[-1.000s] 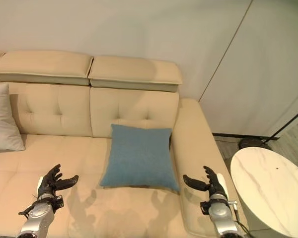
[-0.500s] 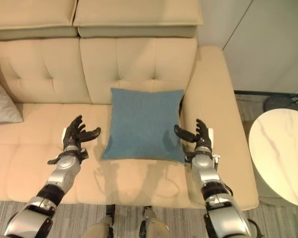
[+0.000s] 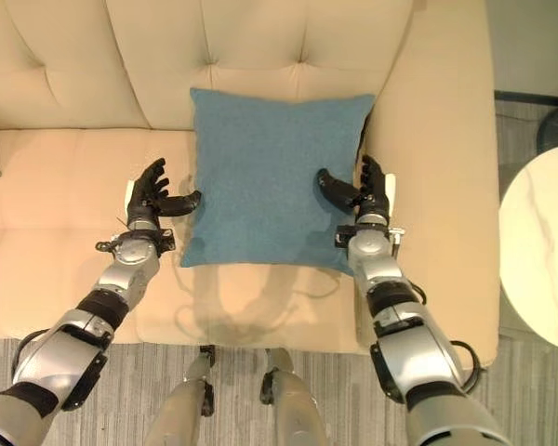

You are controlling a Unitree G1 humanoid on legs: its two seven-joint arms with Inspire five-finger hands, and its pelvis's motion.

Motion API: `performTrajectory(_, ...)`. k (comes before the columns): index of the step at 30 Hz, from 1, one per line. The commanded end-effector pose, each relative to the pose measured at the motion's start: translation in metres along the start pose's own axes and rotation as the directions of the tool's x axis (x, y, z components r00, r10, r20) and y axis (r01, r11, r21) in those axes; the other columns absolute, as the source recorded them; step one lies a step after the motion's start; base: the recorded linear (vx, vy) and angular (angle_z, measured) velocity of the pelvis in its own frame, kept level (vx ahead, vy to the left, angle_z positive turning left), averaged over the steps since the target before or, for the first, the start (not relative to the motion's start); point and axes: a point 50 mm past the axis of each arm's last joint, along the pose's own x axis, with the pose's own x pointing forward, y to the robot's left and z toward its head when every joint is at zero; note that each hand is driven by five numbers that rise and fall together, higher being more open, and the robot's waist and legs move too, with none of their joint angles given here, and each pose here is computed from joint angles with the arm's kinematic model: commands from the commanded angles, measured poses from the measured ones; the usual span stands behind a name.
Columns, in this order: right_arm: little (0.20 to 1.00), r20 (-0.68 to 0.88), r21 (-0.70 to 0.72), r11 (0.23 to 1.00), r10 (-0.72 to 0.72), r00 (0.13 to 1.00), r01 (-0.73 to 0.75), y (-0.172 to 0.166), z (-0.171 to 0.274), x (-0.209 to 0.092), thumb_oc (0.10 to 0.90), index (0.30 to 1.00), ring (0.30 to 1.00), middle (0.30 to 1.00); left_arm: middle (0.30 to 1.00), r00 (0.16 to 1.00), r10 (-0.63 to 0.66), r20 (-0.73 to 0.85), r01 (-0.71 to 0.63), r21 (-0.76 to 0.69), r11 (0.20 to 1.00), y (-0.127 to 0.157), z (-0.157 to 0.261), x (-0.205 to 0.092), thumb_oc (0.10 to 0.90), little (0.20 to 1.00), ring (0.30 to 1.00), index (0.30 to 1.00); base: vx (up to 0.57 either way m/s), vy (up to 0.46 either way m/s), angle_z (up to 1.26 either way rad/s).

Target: Pick up all the scattered cushions and arrange them neatly on the sofa.

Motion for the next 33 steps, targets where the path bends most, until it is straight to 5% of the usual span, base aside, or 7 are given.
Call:
performTrajectory(1, 0.9, 0.122, 0.191, 0.977, 0.076, 0.99, -0.099, 0.037, 0.033, -0.004, 0.8, 0.9, 0.9, 0.9, 0.9, 0.99, -0.066, 0.121, 0.087, -0.175, 0.981, -0.026, 0.036, 0.007, 0.8, 0.9, 0.9, 0.9, 0.0, -0.004, 0.04)
performTrajectory(5, 0.9, 0.102, 0.282, 0.936, 0.187, 0.977, -0.209, 0.062, 0.027, -0.015, 0.8, 0.9, 0.9, 0.9, 0.9, 0.986, -0.138, 0.097, 0.162, -0.309, 0.937, -0.045, 0.032, 0.001, 0.8, 0.9, 0.9, 0.9, 0.0, 0.0, 0.0)
performTrajectory(6, 0.444, 0.094, 0.309, 0.909, 0.264, 0.96, -0.28, 0.076, 0.021, -0.022, 0.496, 0.444, 0.444, 0.444, 0.573, 0.977, -0.19, 0.096, 0.212, -0.369, 0.905, -0.056, 0.03, -0.004, 0.582, 0.573, 0.573, 0.573, 0.0, 0.0, 0.0)
performTrajectory(7, 0.3, 0.098, 0.321, 0.891, 0.305, 0.947, -0.32, 0.084, 0.019, -0.027, 0.4, 0.3, 0.3, 0.3, 0.3, 0.97, -0.219, 0.106, 0.244, -0.394, 0.886, -0.062, 0.031, -0.007, 0.4, 0.3, 0.3, 0.3, 0.0, 0.0, 0.0)
performTrajectory(21, 0.3, 0.27, 0.352, 0.823, 0.367, 0.89, -0.446, 0.075, 0.014, -0.065, 0.4, 0.3, 0.3, 0.3, 0.3, 0.926, -0.234, 0.297, 0.345, -0.408, 0.845, -0.046, 0.046, -0.034, 0.4, 0.3, 0.3, 0.3, 0.0, 0.002, -0.05)
performTrajectory(33, 0.3, 0.282, 0.368, 0.793, 0.402, 0.871, -0.485, 0.035, -0.03, -0.13, 0.4, 0.3, 0.3, 0.3, 0.3, 0.954, -0.25, 0.166, 0.3, -0.5, 0.813, -0.012, -0.027, -0.105, 0.4, 0.3, 0.3, 0.3, 0.03, -0.019, 0.06)
